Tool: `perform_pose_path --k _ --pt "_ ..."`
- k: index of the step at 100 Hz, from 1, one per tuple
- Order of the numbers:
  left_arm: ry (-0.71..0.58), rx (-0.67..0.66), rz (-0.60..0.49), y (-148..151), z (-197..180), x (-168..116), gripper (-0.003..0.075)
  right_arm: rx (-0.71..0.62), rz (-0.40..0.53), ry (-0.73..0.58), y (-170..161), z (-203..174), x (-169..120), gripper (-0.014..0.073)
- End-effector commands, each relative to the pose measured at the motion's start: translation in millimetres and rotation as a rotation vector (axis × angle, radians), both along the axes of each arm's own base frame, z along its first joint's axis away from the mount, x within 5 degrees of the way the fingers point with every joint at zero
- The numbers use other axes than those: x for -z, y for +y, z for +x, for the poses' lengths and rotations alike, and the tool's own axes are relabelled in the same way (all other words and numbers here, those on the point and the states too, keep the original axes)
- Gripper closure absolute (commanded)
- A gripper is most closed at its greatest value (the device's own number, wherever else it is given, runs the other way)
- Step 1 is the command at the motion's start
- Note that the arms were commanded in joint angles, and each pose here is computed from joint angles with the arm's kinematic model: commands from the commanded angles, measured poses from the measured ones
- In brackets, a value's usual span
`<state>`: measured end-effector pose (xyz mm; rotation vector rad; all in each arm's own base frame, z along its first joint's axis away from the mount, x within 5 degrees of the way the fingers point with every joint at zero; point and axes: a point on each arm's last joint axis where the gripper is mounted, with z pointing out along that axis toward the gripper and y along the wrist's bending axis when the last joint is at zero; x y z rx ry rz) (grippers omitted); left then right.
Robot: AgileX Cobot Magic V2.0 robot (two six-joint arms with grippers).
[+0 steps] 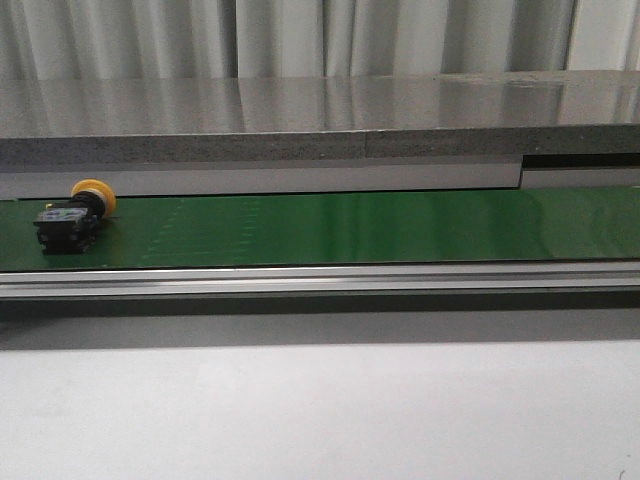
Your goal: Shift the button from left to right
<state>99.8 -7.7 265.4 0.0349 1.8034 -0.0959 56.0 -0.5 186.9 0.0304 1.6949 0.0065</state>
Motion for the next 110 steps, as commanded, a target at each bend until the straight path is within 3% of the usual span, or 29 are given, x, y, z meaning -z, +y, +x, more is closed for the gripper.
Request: perform_pose_path --k 1,22,31,41,65,110 --pt "-0.098 -0.043 -0.014 3.5 2.0 -8.4 0.0206 0.003 -0.014 -0.111 -0.4 -1.3 -12.8 0.0662" --pt "-0.152 -0.073 -0.012 6.3 2.6 -11.0 0.0209 0.003 -0.014 -0.115 -0.4 -1.3 -13.2 0.0662" --pt "-0.171 -0.083 -0.012 7.2 2.8 -12.7 0.0247 0.003 -0.014 -0.117 -0.4 -1.3 -13.3 0.0662" --pt "-0.176 -0.085 -0.012 7.4 2.8 -13.2 0.036 0.003 -0.014 -0.116 -0.4 -1.3 -13.2 0.0662" --pt "-0.171 -0.083 -0.012 7.2 2.8 -12.7 0.074 0.003 -0.014 -0.117 -0.4 -1.3 -13.3 0.0662" --pt "-0.171 -0.083 -0.012 7.2 2.8 -12.7 0.0741 0.008 -0.016 -0.278 -0.6 -4.5 -40.9 0.0662"
